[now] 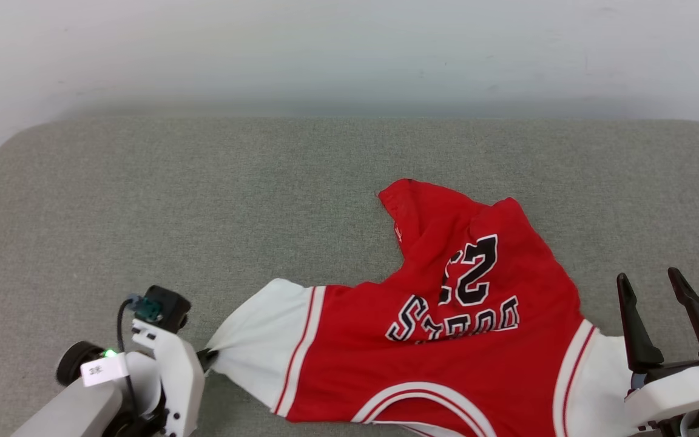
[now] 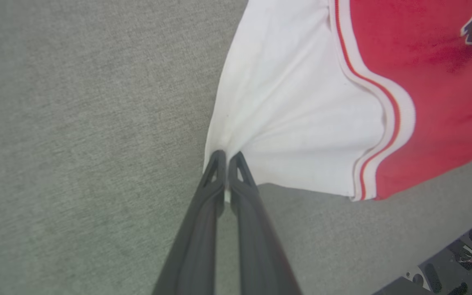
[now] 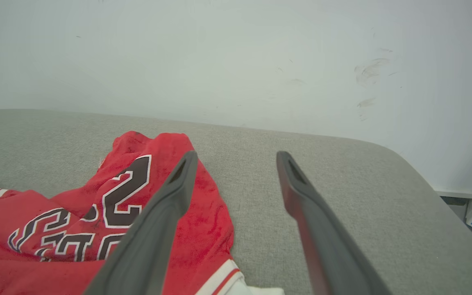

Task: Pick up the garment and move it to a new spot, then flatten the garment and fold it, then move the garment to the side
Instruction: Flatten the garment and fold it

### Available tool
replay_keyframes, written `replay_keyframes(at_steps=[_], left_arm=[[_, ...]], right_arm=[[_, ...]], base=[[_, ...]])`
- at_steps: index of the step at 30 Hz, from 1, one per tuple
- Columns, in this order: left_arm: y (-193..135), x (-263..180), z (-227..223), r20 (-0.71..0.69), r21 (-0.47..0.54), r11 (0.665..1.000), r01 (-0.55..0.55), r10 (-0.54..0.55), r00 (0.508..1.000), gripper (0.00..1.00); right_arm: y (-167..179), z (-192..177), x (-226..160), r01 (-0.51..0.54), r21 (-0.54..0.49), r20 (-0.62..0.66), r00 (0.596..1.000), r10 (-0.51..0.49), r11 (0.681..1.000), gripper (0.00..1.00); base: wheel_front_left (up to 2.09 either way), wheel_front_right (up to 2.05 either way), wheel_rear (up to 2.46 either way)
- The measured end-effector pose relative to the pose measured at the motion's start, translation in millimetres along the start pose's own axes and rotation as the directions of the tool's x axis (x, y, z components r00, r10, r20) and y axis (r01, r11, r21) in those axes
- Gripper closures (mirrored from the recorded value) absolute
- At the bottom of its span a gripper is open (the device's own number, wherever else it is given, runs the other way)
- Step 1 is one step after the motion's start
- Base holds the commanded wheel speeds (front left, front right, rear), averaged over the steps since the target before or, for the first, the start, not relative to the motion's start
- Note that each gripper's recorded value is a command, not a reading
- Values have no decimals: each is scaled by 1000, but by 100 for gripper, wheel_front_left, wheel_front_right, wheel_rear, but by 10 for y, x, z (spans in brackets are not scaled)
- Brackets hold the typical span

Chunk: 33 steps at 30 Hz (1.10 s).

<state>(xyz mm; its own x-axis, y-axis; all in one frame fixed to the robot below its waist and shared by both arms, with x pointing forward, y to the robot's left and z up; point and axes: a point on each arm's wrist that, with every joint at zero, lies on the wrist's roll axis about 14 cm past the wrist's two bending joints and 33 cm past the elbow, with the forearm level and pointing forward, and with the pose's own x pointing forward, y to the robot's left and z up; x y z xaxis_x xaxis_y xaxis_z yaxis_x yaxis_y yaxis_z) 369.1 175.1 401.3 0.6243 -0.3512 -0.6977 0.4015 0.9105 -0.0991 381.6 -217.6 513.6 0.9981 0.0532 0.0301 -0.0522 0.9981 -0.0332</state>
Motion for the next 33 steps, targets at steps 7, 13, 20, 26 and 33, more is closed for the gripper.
replay_keyframes(at_steps=[7, 13, 20, 26, 33], left_arm=[[195, -130, -362, -66, -45, 996, -76, 72, 995, 100], [215, -192, -325, -20, -80, 992, -95, 94, 995, 0], [325, -386, 104, 71, -79, 991, -108, 114, 991, 0], [330, -456, 136, -33, -66, 995, -79, 77, 996, 0], [221, -316, -179, -228, -60, 998, -32, 17, 974, 0]], right_arm=[[-2, -40, -33, 0, -2, -19, 1000, 0, 1000, 0], [33, -39, -36, -11, -1, -23, 1000, 11, 1000, 0], [78, 7, -55, -24, -1, -12, 1000, 24, 1000, 0], [111, 10, -82, -31, -3, -13, 999, 31, 1000, 0], [62, -27, -114, -17, -4, -26, 1000, 17, 1000, 0]], base=[[0, 0, 0], [0, 0, 0], [0, 0, 0], [0, 0, 0], [0, 0, 0]])
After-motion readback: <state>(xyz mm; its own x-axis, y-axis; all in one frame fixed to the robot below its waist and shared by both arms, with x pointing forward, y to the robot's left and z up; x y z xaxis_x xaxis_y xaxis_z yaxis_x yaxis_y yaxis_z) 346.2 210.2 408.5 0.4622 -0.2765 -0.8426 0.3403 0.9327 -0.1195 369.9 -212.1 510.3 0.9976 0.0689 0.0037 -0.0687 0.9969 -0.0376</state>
